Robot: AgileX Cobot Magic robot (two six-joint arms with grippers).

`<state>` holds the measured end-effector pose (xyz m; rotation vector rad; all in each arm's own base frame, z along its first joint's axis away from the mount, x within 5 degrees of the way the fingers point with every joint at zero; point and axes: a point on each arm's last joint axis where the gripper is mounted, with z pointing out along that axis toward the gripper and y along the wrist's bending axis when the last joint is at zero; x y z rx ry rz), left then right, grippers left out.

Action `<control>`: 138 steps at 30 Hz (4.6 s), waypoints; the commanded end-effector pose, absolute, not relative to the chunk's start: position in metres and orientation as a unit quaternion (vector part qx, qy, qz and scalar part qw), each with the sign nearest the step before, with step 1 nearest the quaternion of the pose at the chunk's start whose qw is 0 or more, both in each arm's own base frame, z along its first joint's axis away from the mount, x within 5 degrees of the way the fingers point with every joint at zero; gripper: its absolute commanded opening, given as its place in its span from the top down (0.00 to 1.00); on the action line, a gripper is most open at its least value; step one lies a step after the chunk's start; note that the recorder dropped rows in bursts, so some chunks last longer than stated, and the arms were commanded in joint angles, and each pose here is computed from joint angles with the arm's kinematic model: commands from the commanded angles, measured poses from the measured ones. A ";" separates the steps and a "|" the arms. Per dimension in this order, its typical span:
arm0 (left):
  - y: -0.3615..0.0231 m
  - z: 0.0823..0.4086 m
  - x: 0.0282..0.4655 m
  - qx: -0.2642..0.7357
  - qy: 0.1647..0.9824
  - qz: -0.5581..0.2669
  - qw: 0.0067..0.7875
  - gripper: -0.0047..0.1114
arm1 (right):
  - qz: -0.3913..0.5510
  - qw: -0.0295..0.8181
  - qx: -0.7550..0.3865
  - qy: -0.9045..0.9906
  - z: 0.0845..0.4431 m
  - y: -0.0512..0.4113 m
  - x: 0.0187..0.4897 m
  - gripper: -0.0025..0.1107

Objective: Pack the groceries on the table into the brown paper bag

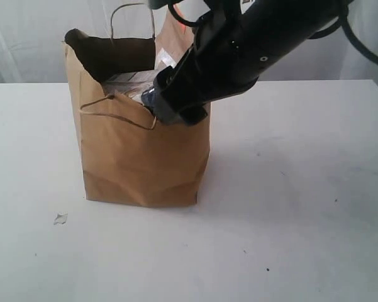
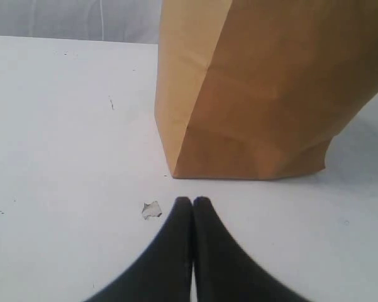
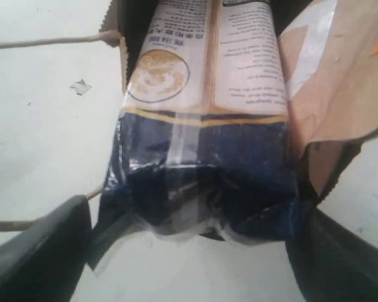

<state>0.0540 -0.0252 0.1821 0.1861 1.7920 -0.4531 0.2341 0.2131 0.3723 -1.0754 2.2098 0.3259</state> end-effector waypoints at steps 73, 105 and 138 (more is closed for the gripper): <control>-0.025 0.182 0.054 0.077 0.771 -0.199 0.600 0.96 | 0.134 0.377 -0.435 0.807 0.394 0.215 0.234 0.30; -0.025 0.182 0.054 0.077 0.771 -0.199 0.600 0.96 | 0.134 0.466 -0.416 0.770 0.415 0.212 0.236 0.35; -0.025 0.182 0.054 0.077 0.771 -0.199 0.600 0.96 | 0.209 0.570 -0.308 0.733 0.370 0.136 0.151 0.98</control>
